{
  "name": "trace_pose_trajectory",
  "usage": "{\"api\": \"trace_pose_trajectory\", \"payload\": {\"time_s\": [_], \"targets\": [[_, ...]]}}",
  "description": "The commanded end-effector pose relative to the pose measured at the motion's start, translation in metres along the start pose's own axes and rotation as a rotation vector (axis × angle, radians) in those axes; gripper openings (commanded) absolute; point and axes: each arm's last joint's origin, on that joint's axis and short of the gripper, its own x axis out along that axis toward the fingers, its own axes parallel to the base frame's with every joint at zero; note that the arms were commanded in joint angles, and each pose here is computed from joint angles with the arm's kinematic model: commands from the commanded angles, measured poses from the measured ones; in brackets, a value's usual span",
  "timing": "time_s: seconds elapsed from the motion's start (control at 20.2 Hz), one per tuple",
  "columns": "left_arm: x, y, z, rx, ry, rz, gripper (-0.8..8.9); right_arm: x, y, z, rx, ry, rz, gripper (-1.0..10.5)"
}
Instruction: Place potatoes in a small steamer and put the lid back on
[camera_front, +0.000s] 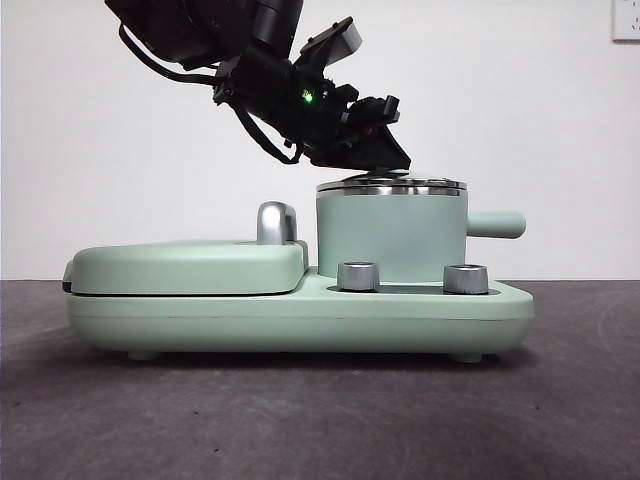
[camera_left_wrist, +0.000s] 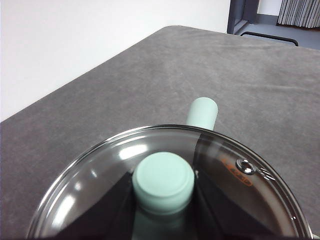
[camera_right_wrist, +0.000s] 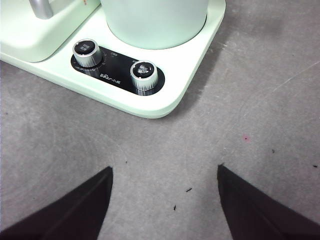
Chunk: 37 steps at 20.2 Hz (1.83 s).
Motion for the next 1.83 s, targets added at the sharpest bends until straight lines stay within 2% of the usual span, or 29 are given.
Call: {"api": "trace_pose_trajectory", "payload": {"time_s": [0.05,0.15,0.35,0.4,0.64,0.79,0.94,1.14,1.34,1.64,1.83], "targets": [[0.007,-0.002,0.001,0.004,-0.008,-0.010,0.14,0.000,0.001,0.002,0.002,-0.007,0.003,3.2],[0.007,-0.002,0.001,0.004,-0.009,-0.009,0.70,0.000,0.001,0.002,0.002,-0.007,0.003,3.2],[0.007,-0.002,0.003,0.004,-0.014,-0.008,3.22,0.000,0.001,0.002,0.002,-0.007,0.003,3.2],[0.005,-0.002,0.005,-0.006,-0.019,-0.007,3.50,0.000,0.001,0.002,0.002,-0.007,0.003,3.2],[-0.026,0.002,0.038,-0.141,-0.061,0.012,3.44,0.000,0.001,0.002,0.002,-0.008,0.003,3.2],[-0.061,0.008,0.059,-0.167,-0.035,0.035,3.43,0.000,0.001,0.002,0.002,-0.008,0.003,3.2],[-0.095,0.021,0.072,-0.278,-0.020,0.076,3.43,0.000,0.001,0.002,0.002,-0.008,0.003,3.2],[-0.146,0.032,0.078,-0.309,-0.022,0.153,3.43,0.000,0.001,0.002,0.002,-0.008,0.003,3.2],[-0.202,0.017,0.054,-0.346,-0.025,0.218,3.43,0.000,0.001,0.002,0.002,-0.009,0.004,3.2],[-0.275,-0.033,-0.018,-0.518,-0.026,0.293,3.43,0.000,0.001,0.002,0.002,-0.009,0.008,3.2],[-0.307,-0.062,-0.046,-0.596,0.015,0.345,3.43,0.000,0.001,0.002,0.002,-0.009,0.008,3.2]]}}
